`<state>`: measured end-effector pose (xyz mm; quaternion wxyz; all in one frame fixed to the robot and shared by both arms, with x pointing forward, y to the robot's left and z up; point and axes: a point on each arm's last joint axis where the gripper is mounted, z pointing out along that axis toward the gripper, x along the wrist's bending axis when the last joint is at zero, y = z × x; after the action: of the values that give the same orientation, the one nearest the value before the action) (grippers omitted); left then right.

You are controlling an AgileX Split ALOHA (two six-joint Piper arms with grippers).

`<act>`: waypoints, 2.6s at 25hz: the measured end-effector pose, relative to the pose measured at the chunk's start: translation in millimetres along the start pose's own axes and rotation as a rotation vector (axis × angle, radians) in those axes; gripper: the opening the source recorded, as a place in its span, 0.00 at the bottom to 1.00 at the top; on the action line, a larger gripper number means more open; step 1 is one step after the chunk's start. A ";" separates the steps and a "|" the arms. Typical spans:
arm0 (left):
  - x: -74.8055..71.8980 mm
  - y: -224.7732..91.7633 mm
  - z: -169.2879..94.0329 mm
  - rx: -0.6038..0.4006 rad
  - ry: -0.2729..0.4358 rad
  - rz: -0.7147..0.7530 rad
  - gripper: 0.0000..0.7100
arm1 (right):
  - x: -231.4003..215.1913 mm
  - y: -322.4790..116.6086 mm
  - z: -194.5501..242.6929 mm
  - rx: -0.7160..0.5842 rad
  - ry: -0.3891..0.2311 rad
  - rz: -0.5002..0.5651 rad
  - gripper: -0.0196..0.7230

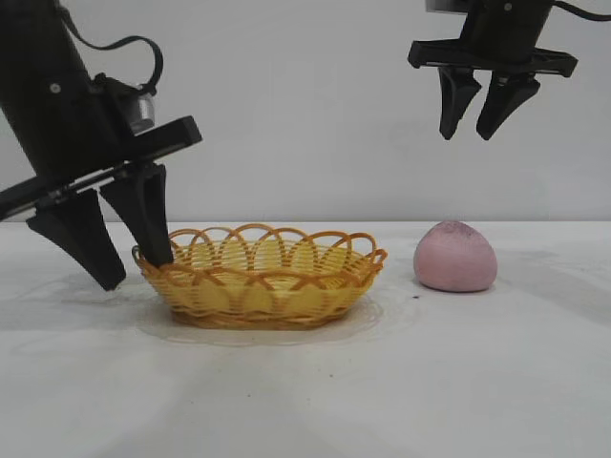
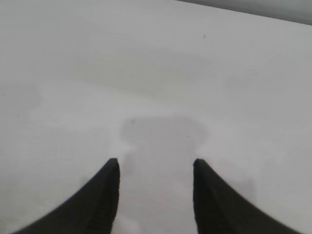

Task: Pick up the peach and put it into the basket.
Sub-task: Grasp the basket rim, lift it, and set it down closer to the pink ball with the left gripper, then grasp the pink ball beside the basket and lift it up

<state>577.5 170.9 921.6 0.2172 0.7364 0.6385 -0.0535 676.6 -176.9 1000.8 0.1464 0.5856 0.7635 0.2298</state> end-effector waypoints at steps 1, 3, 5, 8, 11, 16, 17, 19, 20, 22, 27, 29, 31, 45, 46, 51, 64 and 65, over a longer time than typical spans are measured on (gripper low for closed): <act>-1.5 1.5 -5.2 -0.019 0.002 0.010 0.39 | 0.0 0.0 0.0 0.000 0.000 0.000 0.43; -4.0 4.0 -14.9 -0.055 0.009 0.031 0.39 | 0.0 0.0 0.0 0.000 0.000 0.000 0.43; -5.4 6.1 -25.7 -0.086 0.011 0.044 0.39 | 0.1 0.2 0.0 -0.002 0.001 0.001 0.43; 5.2 12.1 -41.1 -0.140 0.061 0.079 0.39 | 0.1 0.3 0.0 -0.003 0.001 0.001 0.43; 37.7 20.5 -54.7 -0.193 0.179 0.079 0.39 | 0.1 0.3 0.0 -0.003 0.001 0.001 0.43; 92.2 22.5 -74.7 -0.216 0.353 0.022 0.39 | 0.2 0.3 0.0 -0.003 0.002 0.003 0.43; 99.1 21.7 -77.4 -0.212 0.372 0.016 0.39 | 0.3 0.3 0.0 -0.003 0.003 0.004 0.43; 104.9 20.3 -79.7 -0.202 0.390 0.009 0.39 | 0.5 0.3 0.0 -0.003 0.005 0.006 0.43; 104.7 20.1 -81.7 -0.203 0.394 0.012 0.39 | 0.5 0.3 0.0 -0.003 0.005 0.006 0.43; 101.6 19.9 -89.0 -0.217 0.394 0.015 0.39 | 0.5 0.3 0.0 -0.003 0.005 0.006 0.43; 77.9 17.0 -144.7 -0.370 0.398 0.031 0.39 | 0.6 0.3 0.0 -0.003 0.007 0.008 0.43; 65.3 10.1 -172.8 -0.434 0.398 0.038 0.39 | 0.9 0.2 0.0 -0.002 0.010 0.011 0.43; 53.8 -1.4 -198.3 -0.490 0.402 0.053 0.39 | 1.1 0.0 0.0 0.000 0.012 0.014 0.43; 40.1 -164.7 -201.3 -0.445 0.425 0.048 0.39 | 2.0 -1.4 -0.1 0.016 0.022 0.023 0.43; 40.0 -172.7 -200.0 -0.439 0.424 0.044 0.39 | 2.0 -1.4 -0.1 0.016 0.022 0.023 0.43; 31.8 -210.4 -211.6 -0.444 0.424 0.040 0.39 | 2.1 -1.4 -0.1 0.016 0.023 0.004 0.43; 18.6 -279.1 -229.2 -0.638 0.427 0.065 0.39 | 2.4 -1.0 -0.1 0.012 0.026 0.003 0.43; 18.9 -283.5 -227.6 -0.636 0.427 0.064 0.39 | 2.5 -1.0 -0.1 0.012 0.028 0.005 0.43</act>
<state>262.5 302.1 1048.4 0.2987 0.6463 0.6307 0.3086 675.1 -174.7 1000.4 0.1318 0.5851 0.7653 0.2336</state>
